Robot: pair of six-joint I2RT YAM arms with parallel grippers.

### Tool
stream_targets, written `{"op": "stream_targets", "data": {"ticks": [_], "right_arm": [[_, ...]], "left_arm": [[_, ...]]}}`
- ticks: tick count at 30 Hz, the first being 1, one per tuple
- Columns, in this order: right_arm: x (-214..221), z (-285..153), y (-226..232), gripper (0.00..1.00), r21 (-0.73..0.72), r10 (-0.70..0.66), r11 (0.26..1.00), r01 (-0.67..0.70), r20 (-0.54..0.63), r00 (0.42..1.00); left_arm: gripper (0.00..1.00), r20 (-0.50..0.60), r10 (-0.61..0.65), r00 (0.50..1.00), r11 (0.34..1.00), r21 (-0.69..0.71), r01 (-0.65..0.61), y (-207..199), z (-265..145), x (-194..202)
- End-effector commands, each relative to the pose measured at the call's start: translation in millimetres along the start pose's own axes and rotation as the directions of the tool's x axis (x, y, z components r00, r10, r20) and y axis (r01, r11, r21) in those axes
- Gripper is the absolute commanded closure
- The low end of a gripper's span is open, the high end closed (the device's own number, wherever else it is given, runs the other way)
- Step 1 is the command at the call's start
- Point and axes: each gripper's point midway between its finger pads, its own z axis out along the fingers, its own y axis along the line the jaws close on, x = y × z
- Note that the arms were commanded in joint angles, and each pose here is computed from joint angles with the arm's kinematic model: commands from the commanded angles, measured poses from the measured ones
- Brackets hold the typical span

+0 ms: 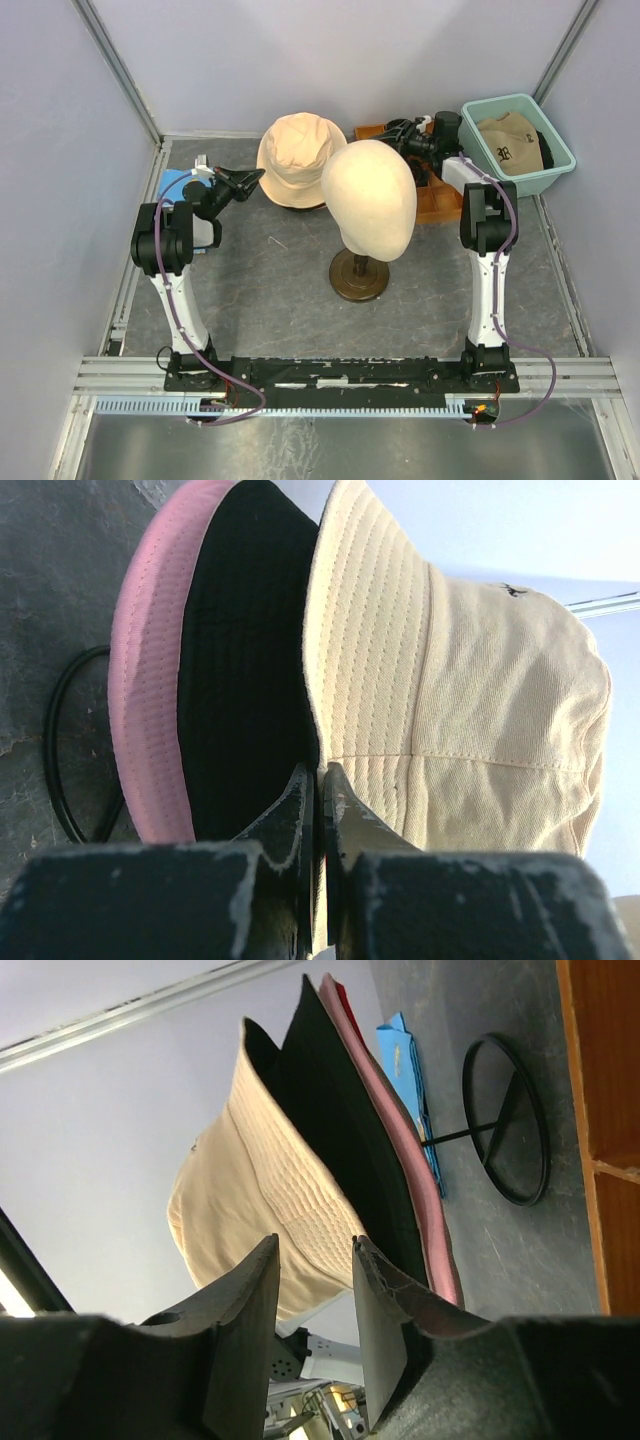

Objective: Stack the hats
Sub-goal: Stack the hat on the hat.

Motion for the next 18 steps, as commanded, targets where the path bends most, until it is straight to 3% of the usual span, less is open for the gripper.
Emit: {"op": "stream_targets", "data": {"ticks": [1,8,18], "right_arm": [[35,7,28,0.57,-0.005,-0.082,0.997,0.082,-0.087,0.993],[40,34,26,0.51,0.03,-0.108,0.993,0.112,-0.119,0.987],[42,59,8,0.5,0.079,-0.099,0.991,0.109,-0.122,0.988]], "left_arm": [[0.97,0.04,0.074,0.996,0.993,0.084,-0.078,-21,-7,-3],[0.97,0.04,0.061,0.997,0.993,0.102,-0.065,-24,-8,-3],[0.97,0.038,0.061,0.997,0.988,0.137,-0.065,-32,-1,-9]]}}
